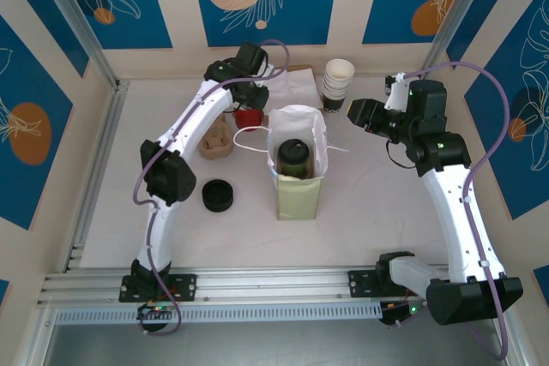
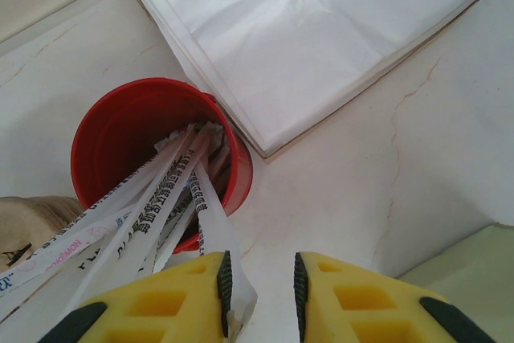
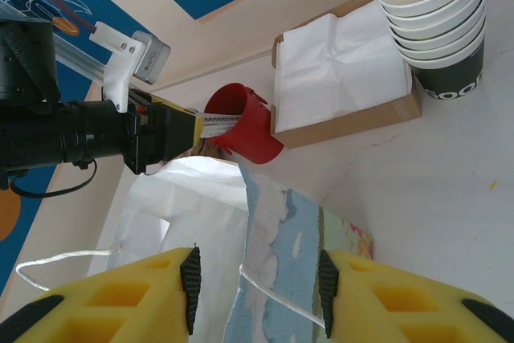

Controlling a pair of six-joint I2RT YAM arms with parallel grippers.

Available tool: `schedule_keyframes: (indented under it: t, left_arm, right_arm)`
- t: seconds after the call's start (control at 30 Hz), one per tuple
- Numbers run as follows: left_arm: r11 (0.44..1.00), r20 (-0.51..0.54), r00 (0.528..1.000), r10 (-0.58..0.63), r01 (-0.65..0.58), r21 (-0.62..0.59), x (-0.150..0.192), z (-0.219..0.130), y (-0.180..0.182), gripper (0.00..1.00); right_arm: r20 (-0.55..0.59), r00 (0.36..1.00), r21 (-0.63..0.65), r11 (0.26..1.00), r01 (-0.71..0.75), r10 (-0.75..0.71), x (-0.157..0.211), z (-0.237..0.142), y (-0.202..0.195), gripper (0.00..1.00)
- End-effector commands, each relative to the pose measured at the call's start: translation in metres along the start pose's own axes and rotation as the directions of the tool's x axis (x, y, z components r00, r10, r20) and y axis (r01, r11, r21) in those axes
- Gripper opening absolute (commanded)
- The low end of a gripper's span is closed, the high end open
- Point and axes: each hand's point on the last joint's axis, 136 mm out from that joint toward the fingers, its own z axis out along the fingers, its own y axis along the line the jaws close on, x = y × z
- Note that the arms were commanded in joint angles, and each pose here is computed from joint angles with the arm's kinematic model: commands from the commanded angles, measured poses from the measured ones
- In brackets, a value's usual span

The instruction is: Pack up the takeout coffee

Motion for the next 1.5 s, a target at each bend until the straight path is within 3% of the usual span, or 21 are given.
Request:
schedule_keyframes:
  t: [0.0, 0.4, 0.87, 1.07, 1.47]
  left_arm:
    - [0.999, -0.025, 0.999, 0.037, -0.037, -0.018, 0.004, 0.001, -0.002, 0.28]
    - [0.998, -0.04, 0.998, 0.044, -0.046, -0.041, 0.008, 0.002, 0.001, 0.26]
    - [0.998, -0.022, 0.999, 0.035, -0.037, -0.056, 0.005, -0.008, 0.004, 0.11]
    - [0.999, 0.043, 0.999, 0.016, -0.014, -0.037, -0.008, -0.035, 0.002, 0.06]
    - [0.999, 0.213, 0.977, -0.021, 0.028, -0.027, -0.035, -0.123, 0.009, 0.03]
  right_arm:
    - [0.003, 1.0, -0.026, 1.0, 0.014, -0.014, 0.002, -0.003, 0.003, 0.45]
    - [-0.002, 1.0, -0.029, 1.0, 0.001, -0.001, 0.004, -0.003, 0.002, 0.46]
    - [-0.003, 1.0, -0.034, 0.999, -0.005, 0.004, 0.005, -0.003, 0.002, 0.46]
    - [0.004, 1.0, -0.041, 0.999, -0.003, 0.004, 0.003, -0.003, 0.004, 0.46]
    - [0.012, 1.0, -0.047, 0.999, -0.005, 0.005, 0.001, -0.005, 0.005, 0.46]
